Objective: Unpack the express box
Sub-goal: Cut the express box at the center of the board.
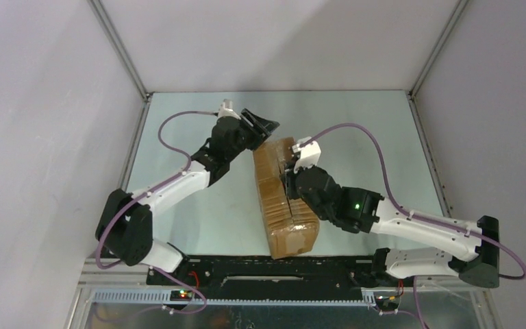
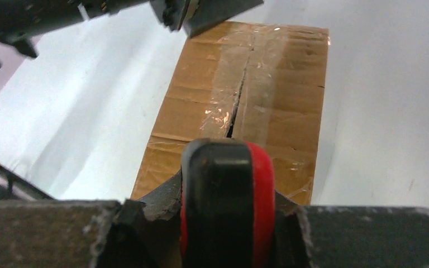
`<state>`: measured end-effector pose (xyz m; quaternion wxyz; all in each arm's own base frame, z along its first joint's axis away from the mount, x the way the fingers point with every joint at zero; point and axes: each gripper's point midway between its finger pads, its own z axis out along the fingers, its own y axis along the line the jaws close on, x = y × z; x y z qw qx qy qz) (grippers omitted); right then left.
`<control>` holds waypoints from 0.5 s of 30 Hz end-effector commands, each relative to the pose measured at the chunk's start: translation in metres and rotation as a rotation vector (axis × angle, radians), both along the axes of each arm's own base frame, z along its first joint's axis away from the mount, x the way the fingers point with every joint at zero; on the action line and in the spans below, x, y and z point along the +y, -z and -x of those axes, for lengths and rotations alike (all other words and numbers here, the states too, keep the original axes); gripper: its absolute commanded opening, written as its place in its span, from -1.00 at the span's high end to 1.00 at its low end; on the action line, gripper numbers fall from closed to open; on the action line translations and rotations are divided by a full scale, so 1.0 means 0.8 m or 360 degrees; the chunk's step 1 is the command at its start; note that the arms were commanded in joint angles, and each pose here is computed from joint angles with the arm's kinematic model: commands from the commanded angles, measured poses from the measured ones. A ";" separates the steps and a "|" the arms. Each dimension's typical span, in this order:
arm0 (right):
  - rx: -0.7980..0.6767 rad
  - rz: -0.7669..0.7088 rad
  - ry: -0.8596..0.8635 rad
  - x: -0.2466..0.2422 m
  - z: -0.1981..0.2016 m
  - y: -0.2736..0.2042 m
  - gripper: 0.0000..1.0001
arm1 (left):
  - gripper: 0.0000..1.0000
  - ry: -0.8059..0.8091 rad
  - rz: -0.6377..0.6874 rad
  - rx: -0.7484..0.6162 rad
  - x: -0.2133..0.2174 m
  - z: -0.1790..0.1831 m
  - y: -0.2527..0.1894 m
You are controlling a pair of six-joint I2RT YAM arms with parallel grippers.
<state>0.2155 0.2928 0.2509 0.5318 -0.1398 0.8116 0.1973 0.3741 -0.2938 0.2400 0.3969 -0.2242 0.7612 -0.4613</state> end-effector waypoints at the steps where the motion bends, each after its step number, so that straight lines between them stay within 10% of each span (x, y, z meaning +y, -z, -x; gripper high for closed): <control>1: 0.0179 0.0091 -0.0130 -0.007 0.061 0.019 1.00 | -0.20 -0.0363 -0.0415 0.0301 0.086 -0.019 0.121; 15: 0.0066 0.0111 -0.0102 -0.008 0.043 0.018 1.00 | -0.44 -0.0321 -0.0626 -0.0019 0.140 -0.011 0.004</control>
